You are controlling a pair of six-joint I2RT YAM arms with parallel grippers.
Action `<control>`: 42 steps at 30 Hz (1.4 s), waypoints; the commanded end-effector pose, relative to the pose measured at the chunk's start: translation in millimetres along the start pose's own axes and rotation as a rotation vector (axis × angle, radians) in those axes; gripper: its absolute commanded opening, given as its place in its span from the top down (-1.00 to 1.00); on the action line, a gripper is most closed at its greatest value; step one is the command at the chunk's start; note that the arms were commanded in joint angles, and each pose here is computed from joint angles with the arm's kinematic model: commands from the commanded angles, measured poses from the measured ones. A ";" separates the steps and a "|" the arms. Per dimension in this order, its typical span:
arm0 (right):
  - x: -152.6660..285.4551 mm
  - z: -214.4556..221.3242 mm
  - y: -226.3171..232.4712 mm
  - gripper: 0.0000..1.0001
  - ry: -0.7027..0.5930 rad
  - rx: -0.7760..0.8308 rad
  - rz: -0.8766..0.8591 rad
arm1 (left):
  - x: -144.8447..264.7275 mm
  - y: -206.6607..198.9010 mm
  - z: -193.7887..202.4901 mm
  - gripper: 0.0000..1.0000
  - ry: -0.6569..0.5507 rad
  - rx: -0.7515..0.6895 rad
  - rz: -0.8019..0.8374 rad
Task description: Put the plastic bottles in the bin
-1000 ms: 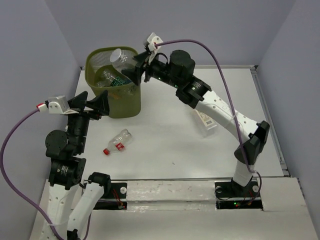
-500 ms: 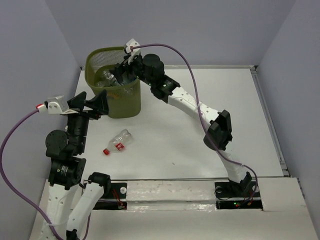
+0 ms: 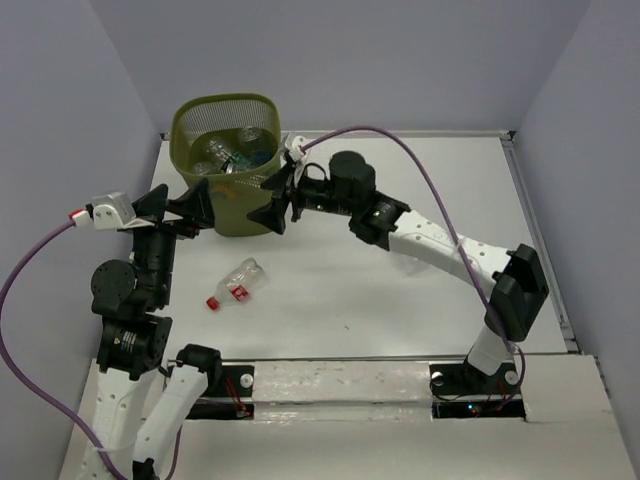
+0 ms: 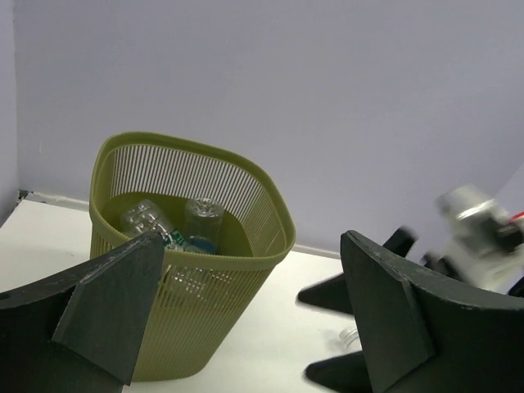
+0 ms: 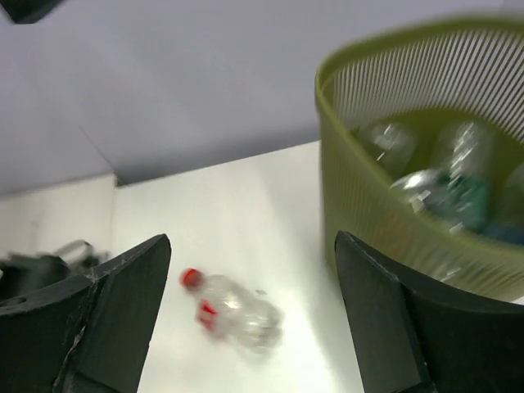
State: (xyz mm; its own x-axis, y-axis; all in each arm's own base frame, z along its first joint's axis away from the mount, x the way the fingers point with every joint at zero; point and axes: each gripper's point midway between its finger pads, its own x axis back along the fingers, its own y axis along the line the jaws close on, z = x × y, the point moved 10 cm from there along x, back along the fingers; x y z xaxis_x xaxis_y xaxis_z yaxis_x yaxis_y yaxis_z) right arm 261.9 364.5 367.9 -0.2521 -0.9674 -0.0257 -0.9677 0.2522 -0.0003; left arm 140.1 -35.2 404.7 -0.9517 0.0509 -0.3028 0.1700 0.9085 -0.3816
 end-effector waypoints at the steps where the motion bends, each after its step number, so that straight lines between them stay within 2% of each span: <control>1: -18.8 81.0 7.7 -0.78 -0.040 -0.542 0.219 | -1.1 0.1 -8.3 -0.98 -0.049 -0.007 -0.010; 2: -10.7 121.2 11.8 -0.79 -0.009 -0.644 0.263 | -1.3 -0.1 -8.2 -0.98 -0.050 -0.004 -0.007; 4: -20.3 141.6 28.7 -0.82 -0.089 -0.785 0.305 | -2.9 0.2 -5.9 -0.98 -0.041 -0.005 -0.006; 6: -27.3 157.1 34.2 -0.92 -0.089 -0.795 0.435 | -4.0 -0.1 -4.8 -0.98 -0.035 -0.006 -0.002; 9: -44.7 172.3 47.3 -0.99 -0.068 -0.849 0.443 | -6.2 -0.8 -2.5 -0.98 -0.020 -0.006 0.007; 18: -69.3 220.6 59.6 -0.99 0.011 -1.035 0.401 | -6.9 -2.0 -1.2 -0.98 -0.013 -0.003 0.022; 27: -73.4 246.1 56.3 -0.99 0.094 -1.057 0.490 | -6.4 -3.2 -1.4 -0.98 -0.012 0.000 0.035; 36: -93.2 264.0 58.4 -0.99 0.153 -1.107 0.427 | -8.2 -2.7 0.8 -0.98 -0.003 -0.003 0.033; 42: -80.1 270.2 58.3 -0.94 0.209 -1.045 0.480 | -9.5 -2.3 2.7 -0.98 0.003 -0.002 0.031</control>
State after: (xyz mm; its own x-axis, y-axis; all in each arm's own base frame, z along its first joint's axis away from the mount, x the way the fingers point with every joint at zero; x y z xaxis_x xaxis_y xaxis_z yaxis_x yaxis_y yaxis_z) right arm 229.4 469.7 99.6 -0.4862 -0.8098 0.3285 -0.2708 0.4970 0.8244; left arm 145.8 -38.0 401.5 -0.9567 0.0756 -0.2812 0.1817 0.9097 -0.3735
